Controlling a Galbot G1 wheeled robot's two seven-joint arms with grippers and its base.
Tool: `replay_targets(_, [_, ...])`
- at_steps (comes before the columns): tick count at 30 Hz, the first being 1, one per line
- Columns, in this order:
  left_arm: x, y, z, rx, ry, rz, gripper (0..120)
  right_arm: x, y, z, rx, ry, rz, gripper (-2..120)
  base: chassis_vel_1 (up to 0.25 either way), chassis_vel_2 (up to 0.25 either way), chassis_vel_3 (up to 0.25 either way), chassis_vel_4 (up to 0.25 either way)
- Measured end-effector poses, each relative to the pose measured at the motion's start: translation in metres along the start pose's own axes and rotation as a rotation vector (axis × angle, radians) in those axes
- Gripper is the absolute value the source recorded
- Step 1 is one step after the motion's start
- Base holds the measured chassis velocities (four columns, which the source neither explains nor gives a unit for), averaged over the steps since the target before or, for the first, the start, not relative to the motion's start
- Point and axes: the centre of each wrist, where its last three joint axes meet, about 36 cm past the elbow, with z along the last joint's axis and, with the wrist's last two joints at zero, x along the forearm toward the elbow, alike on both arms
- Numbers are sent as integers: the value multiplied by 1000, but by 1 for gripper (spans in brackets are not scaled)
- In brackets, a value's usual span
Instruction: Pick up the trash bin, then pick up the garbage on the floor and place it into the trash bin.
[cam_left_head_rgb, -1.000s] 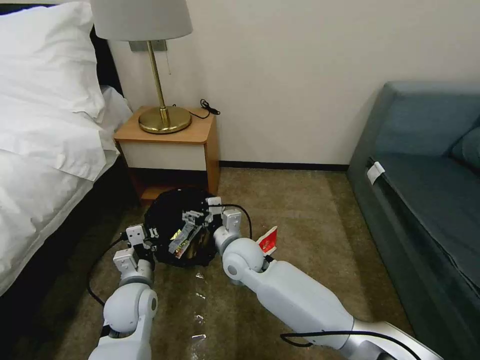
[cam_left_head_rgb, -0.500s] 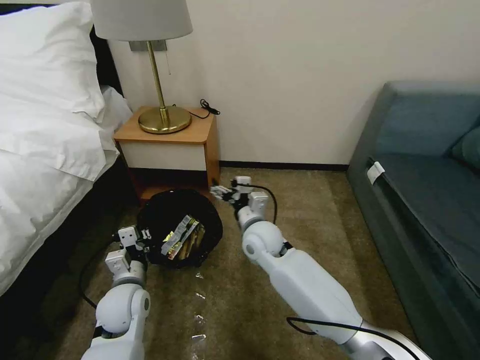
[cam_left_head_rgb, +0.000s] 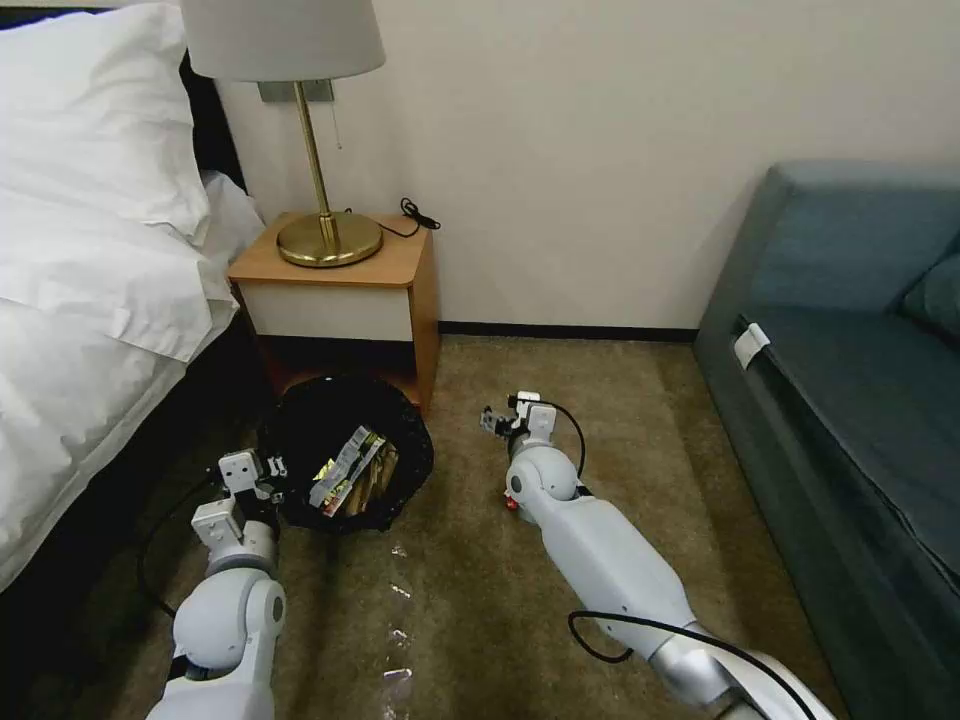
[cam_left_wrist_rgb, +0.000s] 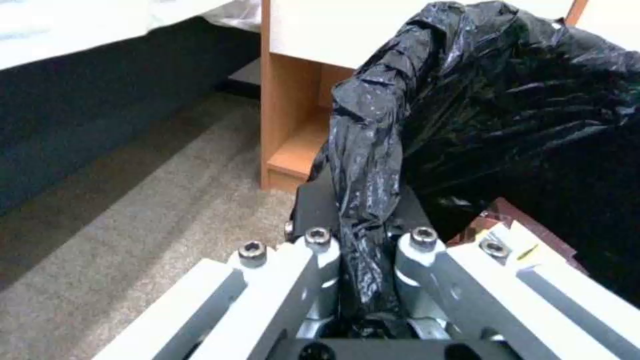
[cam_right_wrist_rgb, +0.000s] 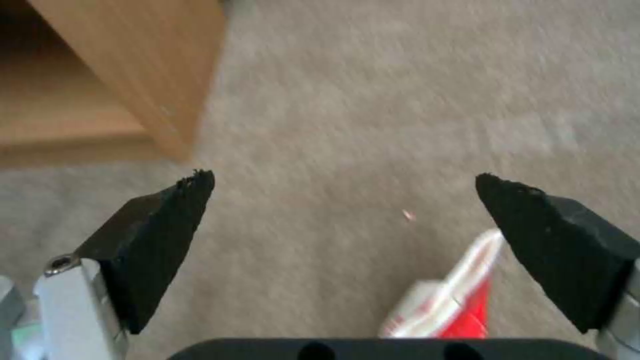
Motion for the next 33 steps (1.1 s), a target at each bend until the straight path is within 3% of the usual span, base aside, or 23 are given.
replay_targets(5, [5,-9,2,-6,4,14,4,-15,1,15,17,110,77,100,0,0,0,0])
replay_targets(16, [11,-8,1,-18,1,9,4,-33,0,45,6,187,101,100,0,0,0,0])
replay_targets(33, [17,-10,-2,-24,-4,10,4,-50,-42,70,-35,212,150,100,0,0,0,0])
